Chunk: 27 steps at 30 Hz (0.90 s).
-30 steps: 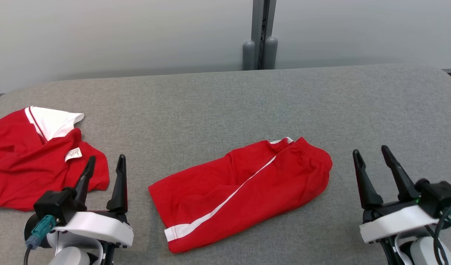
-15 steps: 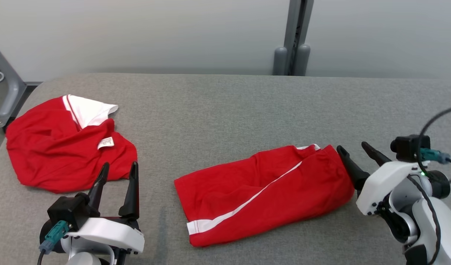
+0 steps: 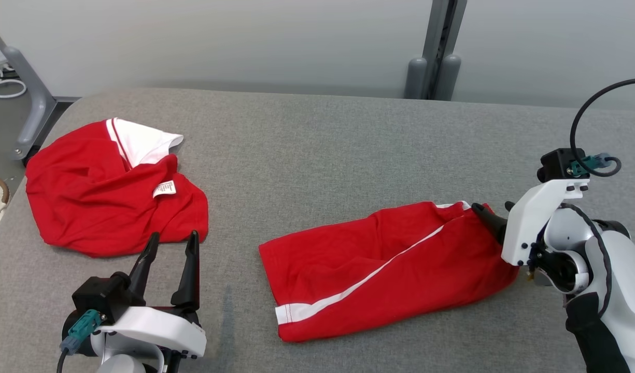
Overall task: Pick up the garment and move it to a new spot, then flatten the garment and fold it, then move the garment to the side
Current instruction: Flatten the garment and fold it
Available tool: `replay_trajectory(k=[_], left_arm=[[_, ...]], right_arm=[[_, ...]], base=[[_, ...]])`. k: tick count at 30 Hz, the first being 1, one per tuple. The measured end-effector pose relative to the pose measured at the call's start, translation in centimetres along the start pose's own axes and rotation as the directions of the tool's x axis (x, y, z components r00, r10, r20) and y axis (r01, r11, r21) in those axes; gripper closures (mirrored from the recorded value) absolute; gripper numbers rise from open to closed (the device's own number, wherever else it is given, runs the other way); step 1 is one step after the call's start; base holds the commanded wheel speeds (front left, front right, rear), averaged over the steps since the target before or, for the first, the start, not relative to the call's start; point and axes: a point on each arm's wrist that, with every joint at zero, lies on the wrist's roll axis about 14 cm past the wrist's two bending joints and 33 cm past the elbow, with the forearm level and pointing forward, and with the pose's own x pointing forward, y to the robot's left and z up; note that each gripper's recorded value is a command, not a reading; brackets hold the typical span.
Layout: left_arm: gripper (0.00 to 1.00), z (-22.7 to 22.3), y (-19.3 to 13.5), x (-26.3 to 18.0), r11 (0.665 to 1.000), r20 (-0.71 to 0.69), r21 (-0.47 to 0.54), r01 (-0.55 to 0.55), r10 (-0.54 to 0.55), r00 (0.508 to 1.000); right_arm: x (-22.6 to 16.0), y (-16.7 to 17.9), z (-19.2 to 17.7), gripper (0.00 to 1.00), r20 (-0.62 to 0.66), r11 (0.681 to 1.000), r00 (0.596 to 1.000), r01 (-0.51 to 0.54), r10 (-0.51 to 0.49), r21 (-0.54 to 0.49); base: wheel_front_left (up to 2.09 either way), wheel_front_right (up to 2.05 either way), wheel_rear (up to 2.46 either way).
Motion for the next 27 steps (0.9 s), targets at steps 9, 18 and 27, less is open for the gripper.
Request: replay_trajectory(k=[9, 18, 27], left_arm=[[0.0, -0.2, 0.5, 0.1, 1.0, -0.007, 0.001, -0.01, 0.01, 1.0], [0.0, -0.4, 0.5, 0.2, 1.0, -0.012, 0.002, -0.009, 0.009, 1.0], [0.0, -0.4, -0.9, 0.9, 0.999, -0.015, 0.009, 0.039, -0.039, 0.999]], right_arm=[[1.2, 1.7, -1.3, 0.0, -0.11, 0.999, 0.993, -0.032, 0.037, 0.044], [0.7, 1.2, -1.8, 1.0, -0.121, 0.999, 0.993, -0.007, 0.012, 0.042], [-1.8, 1.4, -0.3, 1.0, 0.008, 0.997, 0.999, -0.037, 0.036, 0.07]], base=[[0.0, 0.0, 0.0], [0.0, 0.0, 0.0], [0.0, 0.0, 0.0]])
